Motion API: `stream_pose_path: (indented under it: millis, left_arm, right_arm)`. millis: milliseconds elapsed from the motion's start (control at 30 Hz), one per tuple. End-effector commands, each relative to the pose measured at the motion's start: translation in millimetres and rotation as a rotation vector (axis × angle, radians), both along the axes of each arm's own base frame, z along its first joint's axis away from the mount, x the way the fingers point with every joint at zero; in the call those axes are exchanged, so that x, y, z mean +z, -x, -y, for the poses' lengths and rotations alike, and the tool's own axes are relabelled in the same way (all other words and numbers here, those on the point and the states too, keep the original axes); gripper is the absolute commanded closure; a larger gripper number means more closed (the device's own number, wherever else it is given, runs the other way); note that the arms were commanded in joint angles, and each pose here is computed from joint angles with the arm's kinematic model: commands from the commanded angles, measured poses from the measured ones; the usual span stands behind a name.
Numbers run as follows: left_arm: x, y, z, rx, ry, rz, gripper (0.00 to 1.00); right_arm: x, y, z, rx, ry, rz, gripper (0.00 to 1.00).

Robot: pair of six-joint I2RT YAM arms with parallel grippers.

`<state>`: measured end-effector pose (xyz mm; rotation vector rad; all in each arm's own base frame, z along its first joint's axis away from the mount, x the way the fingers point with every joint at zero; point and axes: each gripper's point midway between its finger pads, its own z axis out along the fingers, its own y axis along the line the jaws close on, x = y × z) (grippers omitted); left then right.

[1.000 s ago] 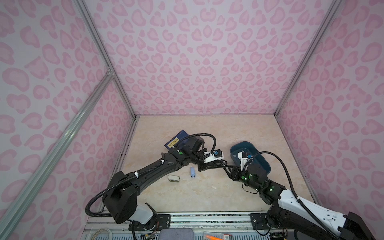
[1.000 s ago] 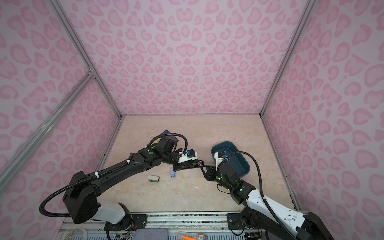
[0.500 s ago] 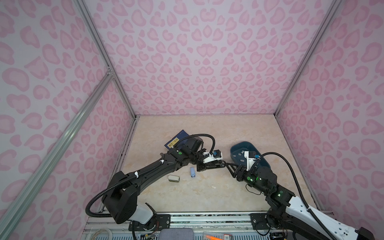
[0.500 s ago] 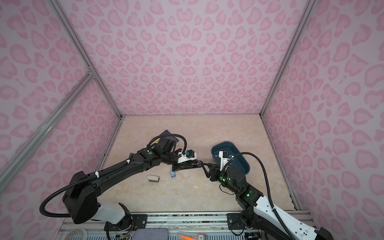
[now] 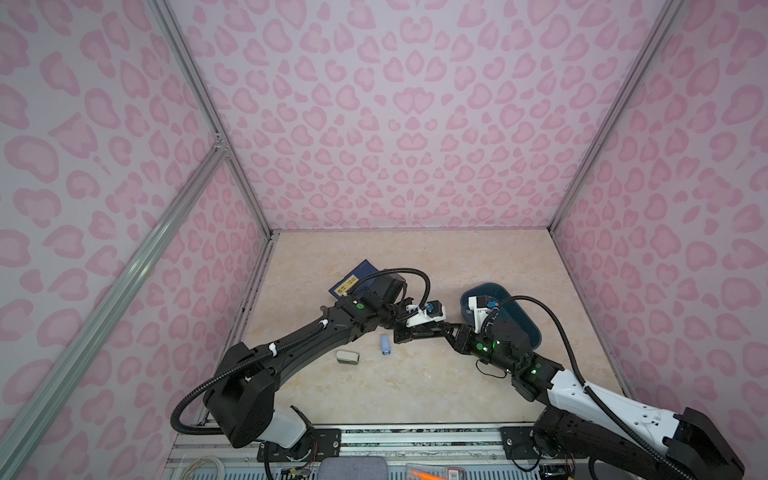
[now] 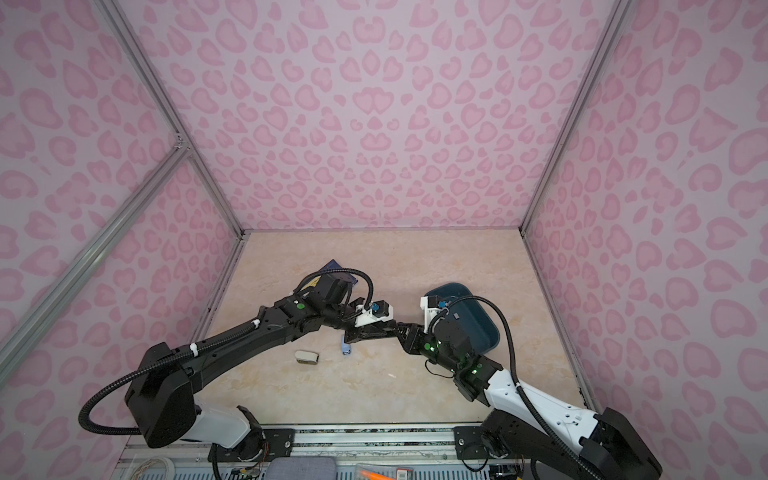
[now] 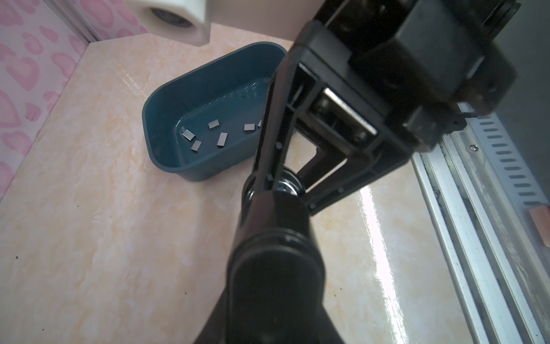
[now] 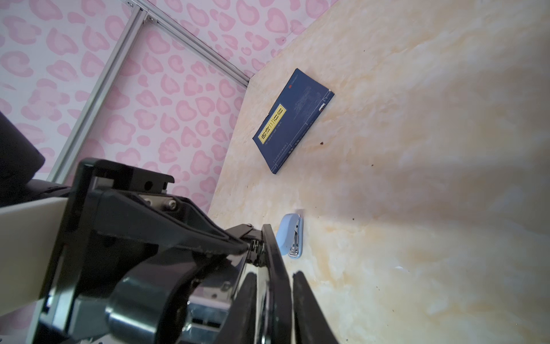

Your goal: Load the staples into the stapler

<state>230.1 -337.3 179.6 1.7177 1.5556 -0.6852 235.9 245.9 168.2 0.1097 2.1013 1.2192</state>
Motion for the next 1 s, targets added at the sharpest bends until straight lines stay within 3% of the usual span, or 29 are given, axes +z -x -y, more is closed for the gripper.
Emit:
stream_pose_path:
  millis: [0,133,300,600,967]
  left_arm:
    - [14,-8,9,-0.013,0.045,0.050,0.96]
    - [16,-8,8,-0.018,0.049,0.055,0.96]
    - [27,3,3,-0.060,0.088,0.056,0.96]
    - [58,14,-15,-0.087,0.208,0.071,0.96]
    - [49,18,-31,-0.066,0.236,0.087,0.96]
  right_arm:
    - [9,2,-5,0.013,-0.068,-0.007,0.85]
    - [1,-1,5,-0.035,-0.034,-0.030,1.00]
    - [-16,-7,24,-0.111,-0.031,-0.062,1.00]
    - [-37,-3,33,-0.120,0.007,-0.095,1.00]
    - [-5,4,35,-0.095,-0.071,-0.004,1.00]
